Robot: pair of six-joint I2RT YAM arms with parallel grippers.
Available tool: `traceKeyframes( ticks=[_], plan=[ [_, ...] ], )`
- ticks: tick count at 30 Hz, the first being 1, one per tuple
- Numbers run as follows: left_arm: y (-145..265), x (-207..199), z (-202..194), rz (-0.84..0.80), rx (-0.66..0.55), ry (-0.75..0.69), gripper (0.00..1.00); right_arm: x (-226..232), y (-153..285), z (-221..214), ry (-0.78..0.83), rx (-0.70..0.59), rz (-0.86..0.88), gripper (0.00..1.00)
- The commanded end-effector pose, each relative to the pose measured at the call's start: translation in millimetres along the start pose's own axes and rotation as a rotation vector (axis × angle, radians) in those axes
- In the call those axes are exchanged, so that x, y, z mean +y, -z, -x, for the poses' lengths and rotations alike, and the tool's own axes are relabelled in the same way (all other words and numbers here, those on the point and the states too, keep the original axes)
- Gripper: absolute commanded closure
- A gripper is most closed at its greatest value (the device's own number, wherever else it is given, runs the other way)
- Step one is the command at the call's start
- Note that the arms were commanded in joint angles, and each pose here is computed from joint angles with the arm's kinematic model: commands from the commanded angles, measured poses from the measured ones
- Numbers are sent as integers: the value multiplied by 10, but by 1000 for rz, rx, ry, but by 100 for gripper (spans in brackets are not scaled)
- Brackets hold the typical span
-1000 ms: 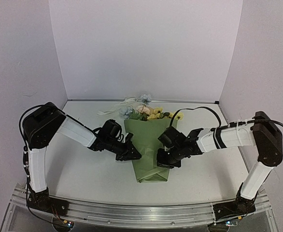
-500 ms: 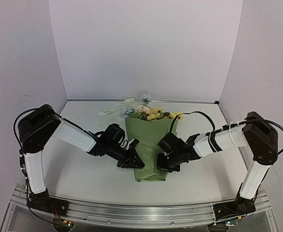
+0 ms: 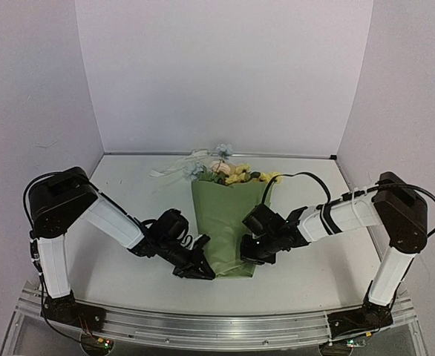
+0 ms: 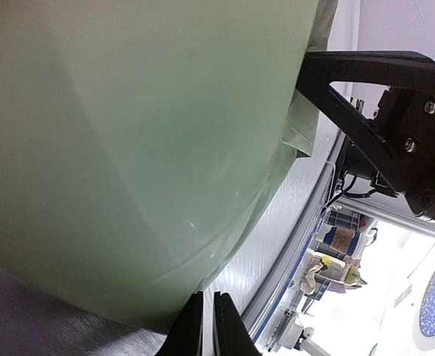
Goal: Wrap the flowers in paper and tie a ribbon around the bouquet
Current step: Press the fold line of the folded wrapping paper.
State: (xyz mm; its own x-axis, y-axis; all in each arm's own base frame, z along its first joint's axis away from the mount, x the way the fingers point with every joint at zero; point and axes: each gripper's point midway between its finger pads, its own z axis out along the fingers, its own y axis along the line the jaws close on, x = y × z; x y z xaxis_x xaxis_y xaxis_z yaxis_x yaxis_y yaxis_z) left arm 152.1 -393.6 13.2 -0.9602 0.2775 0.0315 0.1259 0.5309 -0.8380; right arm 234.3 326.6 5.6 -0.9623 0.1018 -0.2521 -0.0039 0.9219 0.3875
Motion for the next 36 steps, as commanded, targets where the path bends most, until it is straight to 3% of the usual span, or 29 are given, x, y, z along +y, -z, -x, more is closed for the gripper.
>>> traceKeyframes(
  ticks=[1,7,10,24,36],
  plan=[
    [68,-11,-43,19,-15,23,93,-397,-151,-243,-8,59,-126,92],
    [269,-571,100,-133,-47,-75,91,-420,-151,-258,-6,62,-127,92],
    [342,-656,180,-182,-62,-77,90,-417,-146,-256,-5,61,-126,92],
    [175,109,373,-116,-76,158,90,-477,-143,-296,-10,69,-136,93],
    [350,351,801,-94,-232,305,87,-537,-125,-331,-14,68,-147,93]
  ],
)
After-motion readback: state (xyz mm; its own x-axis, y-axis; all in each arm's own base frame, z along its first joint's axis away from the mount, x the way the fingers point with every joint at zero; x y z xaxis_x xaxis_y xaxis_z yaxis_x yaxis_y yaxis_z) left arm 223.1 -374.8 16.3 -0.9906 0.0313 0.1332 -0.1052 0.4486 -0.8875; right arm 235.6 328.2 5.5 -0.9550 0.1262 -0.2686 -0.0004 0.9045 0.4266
